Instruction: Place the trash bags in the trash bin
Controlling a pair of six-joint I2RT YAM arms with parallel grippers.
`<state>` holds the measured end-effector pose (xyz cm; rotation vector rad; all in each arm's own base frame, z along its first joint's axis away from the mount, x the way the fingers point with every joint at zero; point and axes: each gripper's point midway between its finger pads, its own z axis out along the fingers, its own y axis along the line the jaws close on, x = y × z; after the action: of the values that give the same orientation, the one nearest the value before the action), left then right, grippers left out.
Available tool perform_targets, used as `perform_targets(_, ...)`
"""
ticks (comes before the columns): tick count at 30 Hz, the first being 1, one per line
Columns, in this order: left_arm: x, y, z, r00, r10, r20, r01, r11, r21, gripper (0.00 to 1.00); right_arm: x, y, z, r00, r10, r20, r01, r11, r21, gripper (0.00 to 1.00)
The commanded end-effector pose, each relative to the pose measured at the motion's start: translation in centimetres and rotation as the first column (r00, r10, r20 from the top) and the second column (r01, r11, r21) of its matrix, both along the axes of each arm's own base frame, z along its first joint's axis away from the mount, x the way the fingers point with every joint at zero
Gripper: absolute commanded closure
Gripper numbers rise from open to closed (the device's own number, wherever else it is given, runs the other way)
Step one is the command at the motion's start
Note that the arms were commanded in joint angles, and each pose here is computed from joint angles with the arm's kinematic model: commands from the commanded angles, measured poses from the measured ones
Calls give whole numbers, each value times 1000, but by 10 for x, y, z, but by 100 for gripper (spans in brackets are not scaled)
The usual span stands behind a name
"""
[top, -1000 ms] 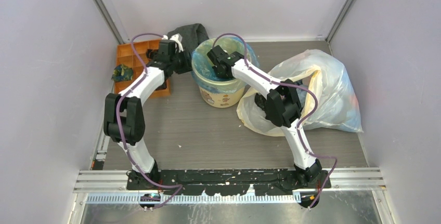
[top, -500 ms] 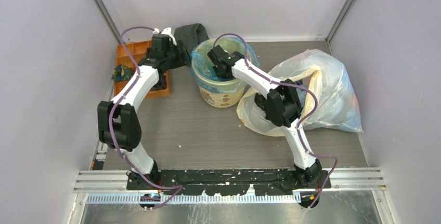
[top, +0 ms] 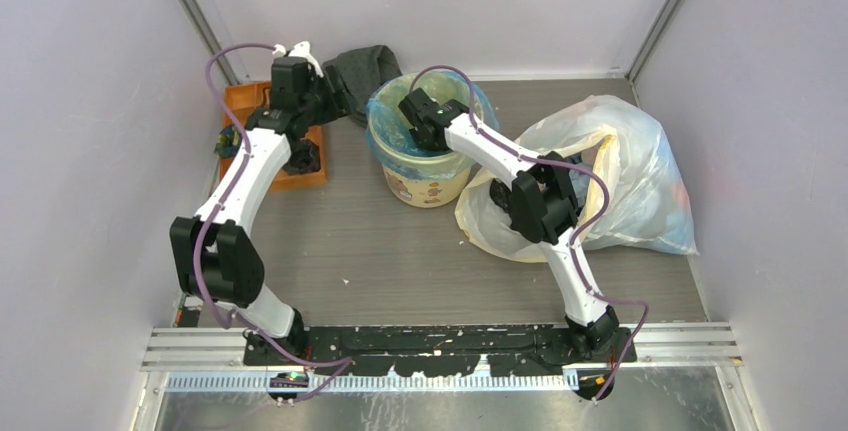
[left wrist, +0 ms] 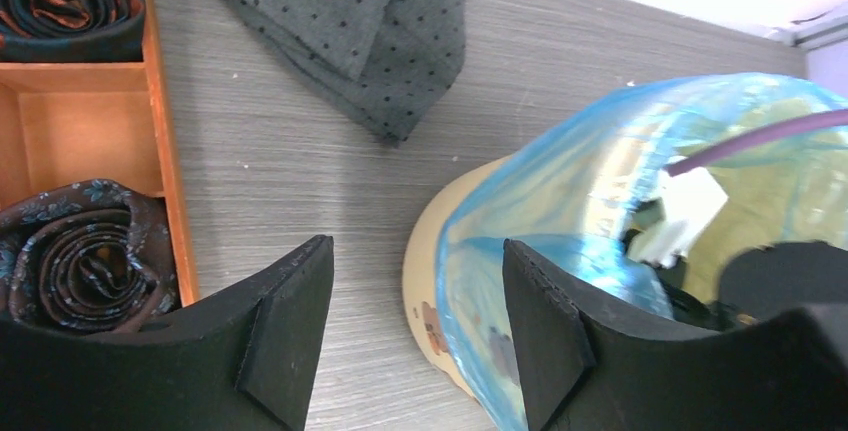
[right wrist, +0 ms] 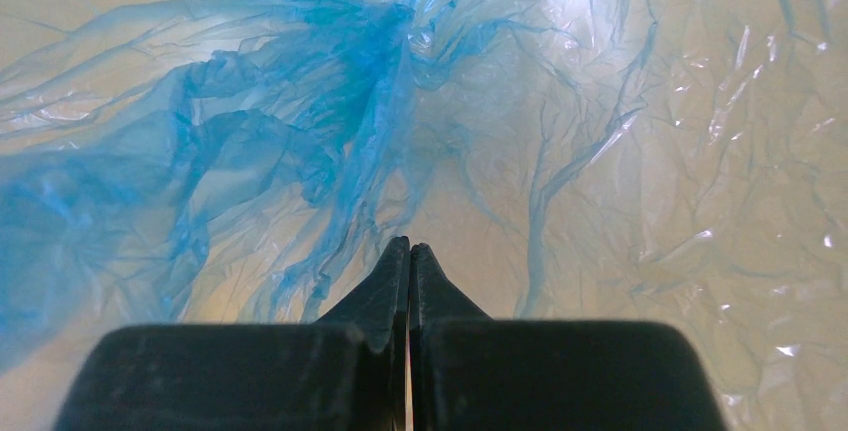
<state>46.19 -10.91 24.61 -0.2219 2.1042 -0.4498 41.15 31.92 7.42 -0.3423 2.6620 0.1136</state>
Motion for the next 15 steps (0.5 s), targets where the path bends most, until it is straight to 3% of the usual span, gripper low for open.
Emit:
perform_targets(1,-13,-16,63,991,-47,127,56,996,-67,35,5,3,15,1000,-2,24,2,1000,22,99)
perform_targets(15,-39,-59,52,988,-143,62,139,988,63,39,0,-5,6,1000,-21,7,21,1000,-11,99)
